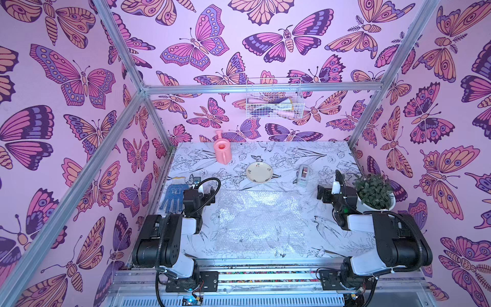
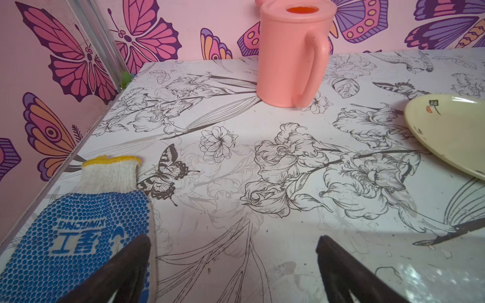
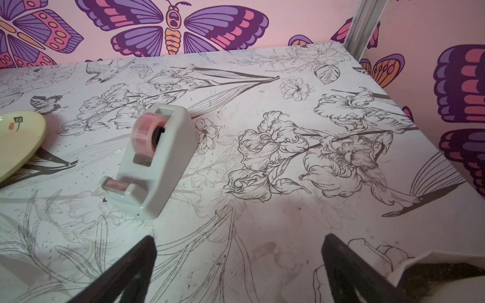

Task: Wrap dinner plates in bubble wrap
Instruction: Pick up the plate from the center of the board.

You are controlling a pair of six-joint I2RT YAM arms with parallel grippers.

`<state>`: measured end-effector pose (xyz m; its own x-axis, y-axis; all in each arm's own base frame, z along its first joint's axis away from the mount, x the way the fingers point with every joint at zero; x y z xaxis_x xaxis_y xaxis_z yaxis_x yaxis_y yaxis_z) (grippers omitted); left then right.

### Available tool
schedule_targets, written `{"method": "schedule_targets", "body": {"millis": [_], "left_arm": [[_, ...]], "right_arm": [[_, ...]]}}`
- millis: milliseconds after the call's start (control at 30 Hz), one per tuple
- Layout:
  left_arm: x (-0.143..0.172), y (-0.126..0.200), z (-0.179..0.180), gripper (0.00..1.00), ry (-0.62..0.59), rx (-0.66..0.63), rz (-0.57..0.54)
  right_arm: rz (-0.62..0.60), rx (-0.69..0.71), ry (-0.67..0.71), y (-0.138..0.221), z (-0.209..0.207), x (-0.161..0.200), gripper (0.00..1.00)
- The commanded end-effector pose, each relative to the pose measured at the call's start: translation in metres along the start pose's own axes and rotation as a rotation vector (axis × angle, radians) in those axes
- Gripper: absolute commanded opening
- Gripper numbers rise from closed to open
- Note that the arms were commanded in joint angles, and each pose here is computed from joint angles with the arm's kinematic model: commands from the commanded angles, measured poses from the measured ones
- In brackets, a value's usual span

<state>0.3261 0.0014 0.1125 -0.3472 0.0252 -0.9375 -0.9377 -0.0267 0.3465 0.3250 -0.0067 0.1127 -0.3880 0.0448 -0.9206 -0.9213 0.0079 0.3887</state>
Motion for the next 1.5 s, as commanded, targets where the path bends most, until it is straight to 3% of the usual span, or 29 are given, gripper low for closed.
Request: {"method": "schedule_targets", "body": {"millis": [0,1000,1067,1200,1300,1467], "left_arm": [[-0.001,-0.001,0.0,0.99,0.003,0.011,-0.007],[-0.001,-0.003,0.003,1.0,0.027,0.01,0.002],[-0.001,0.0,0.003,1.0,0.021,0.0,-0.008],[-0.001,0.02,0.009,0.99,0.035,-0.107,-0.069],[-0.015,0.035,0.004,1.0,0.0,-0.153,-0.118],[-0.055,0.05,-0.008,1.0,-0.029,-0.167,-0.119]], "right_arm": [[-0.023,0.009,-0.005,-0.002,0.0,-0.009,0.99],[-0.023,0.011,-0.003,-0.002,0.0,-0.009,0.99],[-0.053,0.035,-0.014,-0.001,-0.002,-0.016,0.99],[-0.001,0.051,-0.007,0.009,-0.002,-0.037,0.99],[0.002,0.051,0.001,0.016,0.002,-0.058,1.0],[0.083,-0.071,-0.098,0.019,0.022,-0.089,0.94]]}}
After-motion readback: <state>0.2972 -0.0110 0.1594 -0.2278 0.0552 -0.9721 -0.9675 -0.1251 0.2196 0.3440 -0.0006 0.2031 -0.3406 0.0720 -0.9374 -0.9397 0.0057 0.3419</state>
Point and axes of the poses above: each gripper's point midway between its finger pads, its own y axis back along the fingers, its own z axis along the line the jaws close on, x = y × z, the point moved 7 cm from there along y, back along the fingers, and after that the axes turned 1 degree about y, right-handed, at the moved point
